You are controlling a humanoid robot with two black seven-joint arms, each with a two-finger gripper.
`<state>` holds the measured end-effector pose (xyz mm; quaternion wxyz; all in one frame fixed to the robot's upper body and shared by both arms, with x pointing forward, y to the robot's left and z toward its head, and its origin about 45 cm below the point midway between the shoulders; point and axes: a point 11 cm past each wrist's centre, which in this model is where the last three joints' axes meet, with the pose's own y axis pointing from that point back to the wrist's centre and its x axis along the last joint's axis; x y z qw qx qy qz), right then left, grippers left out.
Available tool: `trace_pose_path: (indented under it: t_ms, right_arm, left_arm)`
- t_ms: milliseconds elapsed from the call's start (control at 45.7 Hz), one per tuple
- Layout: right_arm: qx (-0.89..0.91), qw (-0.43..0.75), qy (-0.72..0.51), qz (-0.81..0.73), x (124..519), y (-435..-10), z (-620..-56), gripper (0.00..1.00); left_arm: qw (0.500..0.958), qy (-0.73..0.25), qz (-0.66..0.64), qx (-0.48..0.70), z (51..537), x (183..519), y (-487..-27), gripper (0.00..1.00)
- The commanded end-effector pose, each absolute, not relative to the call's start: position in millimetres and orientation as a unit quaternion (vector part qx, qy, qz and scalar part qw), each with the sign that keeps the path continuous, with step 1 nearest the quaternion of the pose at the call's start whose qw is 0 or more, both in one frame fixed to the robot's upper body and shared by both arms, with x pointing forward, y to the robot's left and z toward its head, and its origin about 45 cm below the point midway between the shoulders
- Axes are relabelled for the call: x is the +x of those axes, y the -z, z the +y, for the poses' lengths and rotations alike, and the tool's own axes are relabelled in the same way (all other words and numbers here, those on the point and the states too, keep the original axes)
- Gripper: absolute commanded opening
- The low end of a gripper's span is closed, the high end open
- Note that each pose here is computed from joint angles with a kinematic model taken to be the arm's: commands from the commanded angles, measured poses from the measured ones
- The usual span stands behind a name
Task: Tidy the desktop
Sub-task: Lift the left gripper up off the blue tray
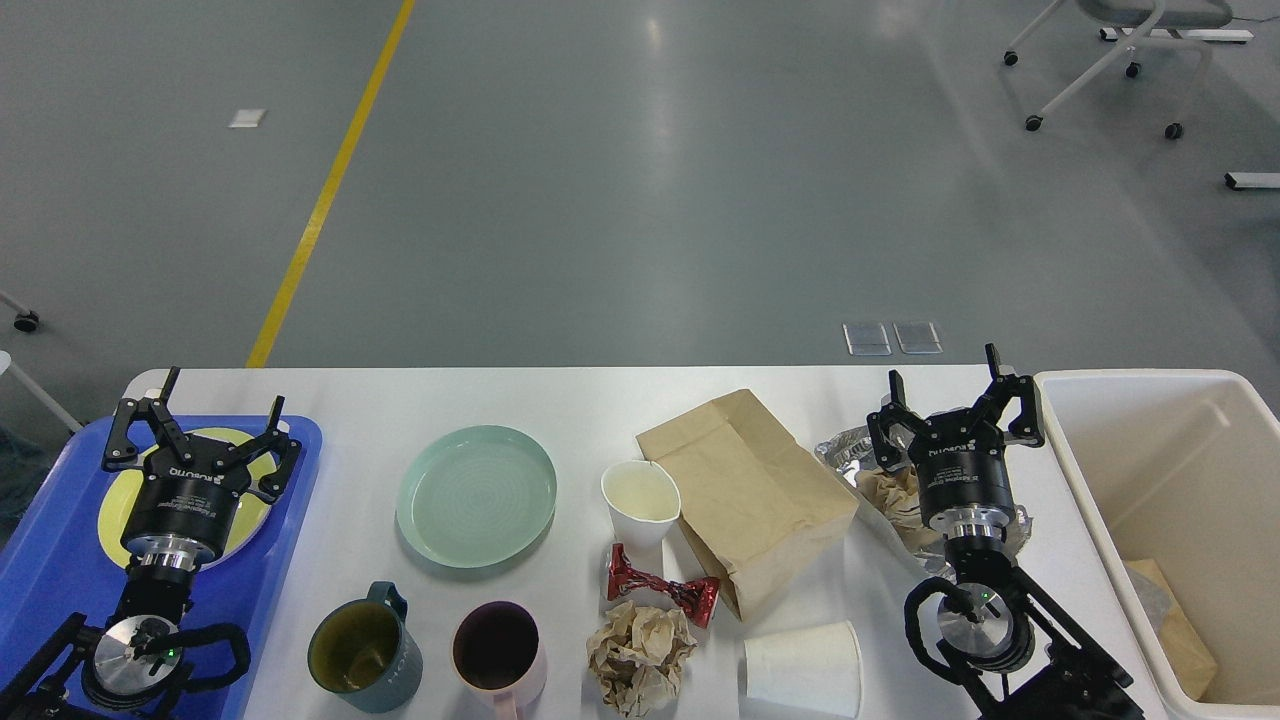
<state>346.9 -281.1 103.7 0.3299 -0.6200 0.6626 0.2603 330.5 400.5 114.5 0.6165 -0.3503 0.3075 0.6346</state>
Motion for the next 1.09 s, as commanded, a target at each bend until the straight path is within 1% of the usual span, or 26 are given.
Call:
trace_pose_path:
  t_ms: [0,241,328,372,481,569,678,853,897,985,1072]
  right_arm:
    - [-0.620,0.330,-0.260,0.662,346.9,-103.8,-281.0,1.00]
    - [-0.620,0.330,-0.260,0.662,346.9,-103.8,-281.0,1.00]
    - [-0.620,0.330,-0.260,0.662,346.9,-103.8,-281.0,1.00]
    - [-0.620,0.330,-0.260,0.662,346.9,-103.8,-281.0,1.00]
    - [-0.620,0.330,-0.260,0.662,346.9,-103.8,-281.0,1.00]
    - [-0.620,0.330,-0.260,0.662,346.9,-103.8,-281.0,1.00]
    - [-0.620,0.330,-0.260,0.663,346.9,-103.7,-281.1,1.00]
    - [-0.620,0.330,-0.260,0.662,346.9,-103.8,-281.0,1.00]
    - [-0.620,0.330,-0.260,0.663,346.9,-103.7,-281.1,1.00]
    - [-0.620,0.330,-0.260,0.663,346.9,-103.7,-281.1,1.00]
    - [-0.620,0.330,-0.260,0.663,346.9,-103.7,-281.1,1.00]
  left_arm:
    - [0.617,-0.634,0.308,-0.350,400.1,329.0,-113.3,0.98]
    - [0.620,-0.634,0.312,-0.341,398.4,325.5,-109.1,0.98]
    - [0.625,-0.646,0.298,-0.322,416.1,324.6,-116.0,0.98]
    - [0.635,-0.650,0.285,-0.306,428.0,321.3,-121.6,0.98]
    - [0.677,-0.651,0.264,-0.221,449.7,318.4,-134.2,0.98]
    - [0.714,-0.647,0.228,-0.136,475.9,327.9,-163.6,0.98]
    - [0.760,-0.617,0.202,-0.017,482.0,337.5,-183.8,0.98]
    - [0.799,-0.556,0.163,0.160,481.2,352.3,-205.2,0.98]
    - [0.807,-0.536,0.149,0.198,481.3,356.1,-218.2,0.98]
    - [0.815,-0.494,0.133,0.270,476.6,356.5,-239.0,0.98]
    - [0.819,-0.467,0.100,0.317,464.1,368.8,-262.8,0.98]
